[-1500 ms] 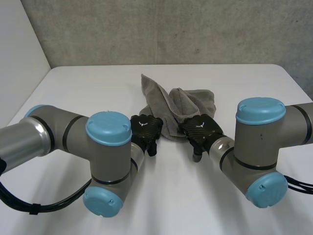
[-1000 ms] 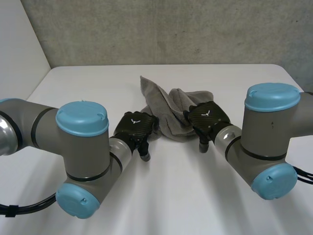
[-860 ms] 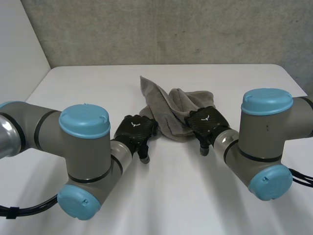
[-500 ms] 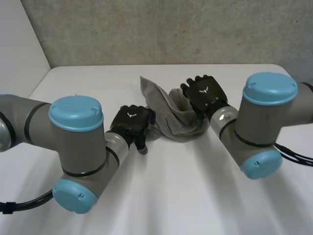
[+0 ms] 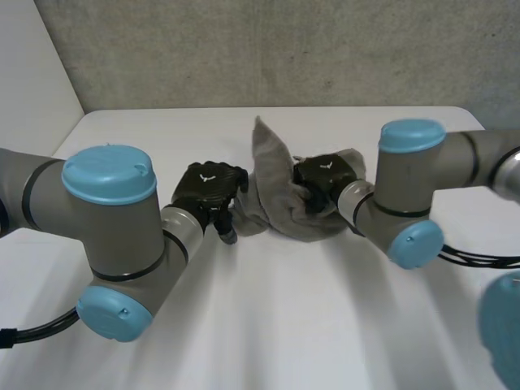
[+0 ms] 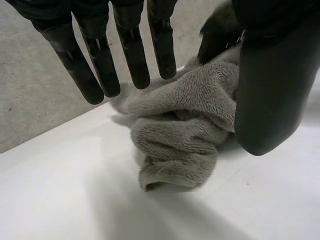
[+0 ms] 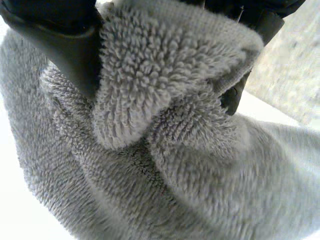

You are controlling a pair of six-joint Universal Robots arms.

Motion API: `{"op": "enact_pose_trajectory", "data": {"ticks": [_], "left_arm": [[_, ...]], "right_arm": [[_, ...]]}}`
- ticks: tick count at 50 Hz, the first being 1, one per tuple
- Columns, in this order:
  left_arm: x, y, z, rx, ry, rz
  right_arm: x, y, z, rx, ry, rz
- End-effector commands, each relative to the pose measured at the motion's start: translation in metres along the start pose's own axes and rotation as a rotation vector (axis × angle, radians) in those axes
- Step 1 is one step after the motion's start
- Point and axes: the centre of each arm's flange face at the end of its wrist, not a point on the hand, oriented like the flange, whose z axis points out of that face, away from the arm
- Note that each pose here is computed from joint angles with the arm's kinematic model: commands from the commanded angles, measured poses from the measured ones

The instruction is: Fold the towel.

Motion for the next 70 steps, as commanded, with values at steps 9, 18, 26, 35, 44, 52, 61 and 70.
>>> {"op": "enact_pose_trajectory", "data": {"ticks": [9,18,26,35,44,52,61,70], "left_arm": [[-0.032,-0.039,-0.011,0.101,-0.078,-0.017],[-0.024,-0.037,-0.017,0.094,-0.049,-0.005],[-0.008,-0.043,-0.013,0.129,0.014,0.009],[0.019,-0.03,-0.005,0.118,0.2,0.021],[0.056,-0.025,-0.017,0.12,0.343,0.042],[0.06,-0.013,0.002,0.112,0.346,0.064],[0.063,0.01,0.018,0.086,0.345,0.22],[0.067,0.035,0.027,0.016,0.367,0.296]], "right_arm": [[-0.043,0.003,-0.133,-0.199,-0.232,-0.397],[-0.081,0.026,-0.187,-0.184,-0.506,-0.679],[-0.073,0.003,-0.197,-0.094,-0.455,-0.638],[-0.039,-0.018,-0.197,-0.067,-0.29,-0.419],[0.001,-0.023,-0.208,-0.089,-0.124,-0.322],[0.029,-0.013,-0.214,-0.176,-0.05,-0.244],[0.021,0.003,-0.217,-0.238,-0.081,-0.188],[0.011,0.022,-0.21,-0.285,-0.177,-0.094]]}}
